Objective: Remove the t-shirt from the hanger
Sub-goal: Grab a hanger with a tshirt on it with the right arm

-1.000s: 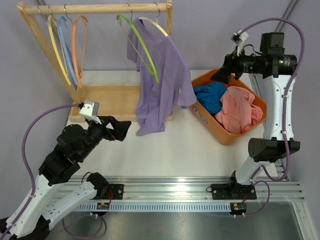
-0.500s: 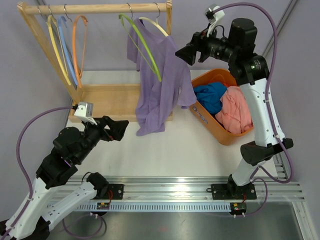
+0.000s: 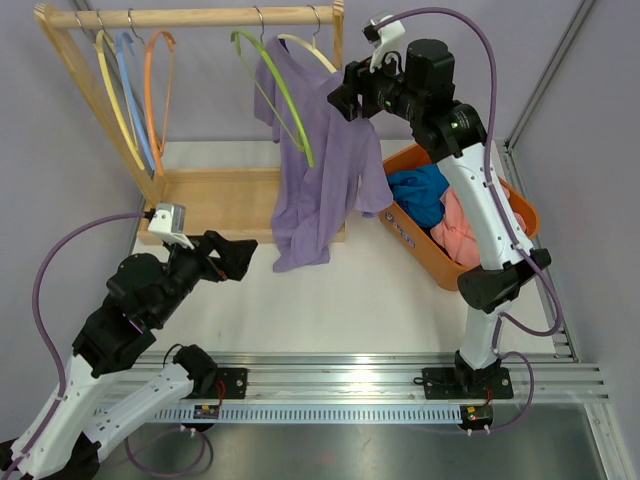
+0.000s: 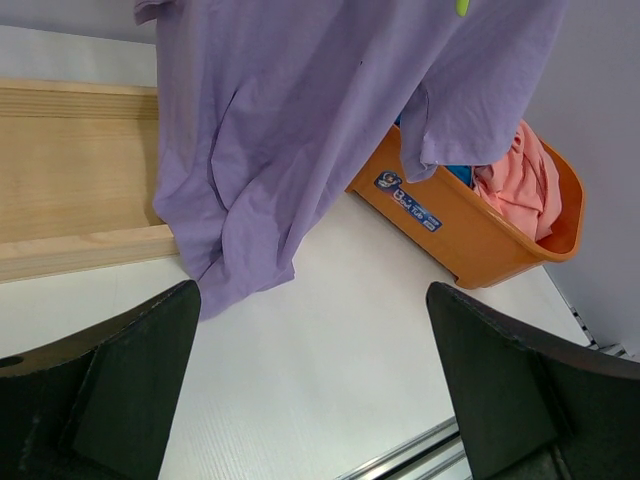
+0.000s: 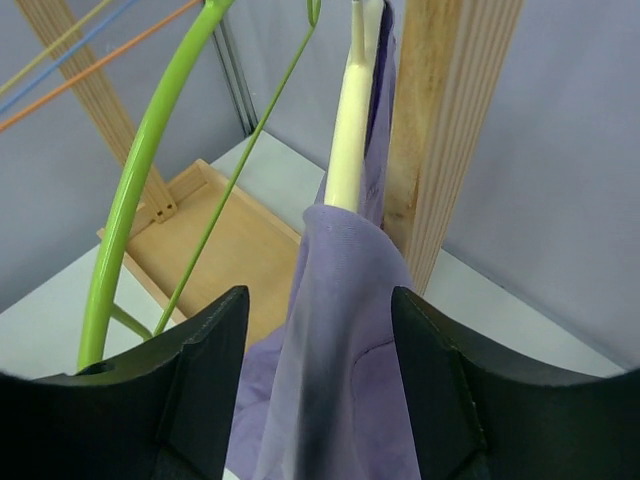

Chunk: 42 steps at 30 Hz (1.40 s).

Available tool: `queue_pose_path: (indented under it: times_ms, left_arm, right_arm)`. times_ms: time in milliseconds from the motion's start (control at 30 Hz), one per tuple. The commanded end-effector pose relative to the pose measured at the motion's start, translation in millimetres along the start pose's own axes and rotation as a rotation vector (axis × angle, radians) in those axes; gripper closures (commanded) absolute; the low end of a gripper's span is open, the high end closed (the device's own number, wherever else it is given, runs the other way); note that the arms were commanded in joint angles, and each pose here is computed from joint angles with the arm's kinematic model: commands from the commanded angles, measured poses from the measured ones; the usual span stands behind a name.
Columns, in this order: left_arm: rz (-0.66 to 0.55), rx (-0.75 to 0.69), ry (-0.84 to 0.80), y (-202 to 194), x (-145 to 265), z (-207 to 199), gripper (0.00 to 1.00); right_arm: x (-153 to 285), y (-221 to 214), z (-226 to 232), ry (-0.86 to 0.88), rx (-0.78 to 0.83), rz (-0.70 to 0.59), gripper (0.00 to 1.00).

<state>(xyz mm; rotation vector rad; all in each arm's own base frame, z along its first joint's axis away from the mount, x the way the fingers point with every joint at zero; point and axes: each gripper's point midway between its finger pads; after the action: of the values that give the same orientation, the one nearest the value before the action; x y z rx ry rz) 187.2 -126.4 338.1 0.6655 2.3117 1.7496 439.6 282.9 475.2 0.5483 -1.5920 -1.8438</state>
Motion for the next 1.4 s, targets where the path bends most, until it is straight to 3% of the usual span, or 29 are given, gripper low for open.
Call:
queue_pose_path:
  times_ms: [0,133,167,267,367,400,567,900,1367]
  left_arm:
    - [-0.036,0.015,0.011,10,-4,-1,0.01]
    - [-0.034,0.018,0.016,8,-2,1,0.01]
    - [-0.035,0.019,0.017,8,-2,1,0.01]
    - [-0.036,0.023,0.019,6,-2,2,0.01]
    - [-0.037,0.024,0.017,6,-2,2,0.01]
    - [-0.036,0.024,0.015,7,-3,1,0.01]
    - [-0.032,0.021,0.013,7,-4,1,0.01]
    - [-0.031,0.028,0.019,4,-3,2,0.01]
    - [-0.035,0.038,0.027,1,2,6,0.01]
  right_arm:
    - [0,27,3,-0.043,0.071,-0.087,0.36]
    - [-7,19,1,-0.050,0.075,-0.071,0.47]
    - [-9,18,1,-0.052,0.080,-0.068,0.58]
    - [-10,16,0,-0.064,0.091,-0.063,0.69]
    - [-12,15,-1,-0.063,0.098,-0.061,0.87]
    - [-13,12,0,-0.057,0.098,-0.051,1.00]
    - [-6,27,11,-0.020,0.092,-0.091,1.00]
    - [26,103,38,0.049,0.135,-0.355,1.00]
    - [53,108,48,0.067,0.167,-0.391,1.00]
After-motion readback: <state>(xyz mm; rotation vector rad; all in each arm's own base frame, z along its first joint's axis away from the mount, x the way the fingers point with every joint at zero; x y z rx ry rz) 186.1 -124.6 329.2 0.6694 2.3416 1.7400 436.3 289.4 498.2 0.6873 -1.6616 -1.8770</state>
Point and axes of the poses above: each gripper's point midway between its finger pads, its own x axis back along the fingers, its own z axis along the line the jaws close on, y = z × x, and after that the axes turned 7 degrees about -x, right-handed
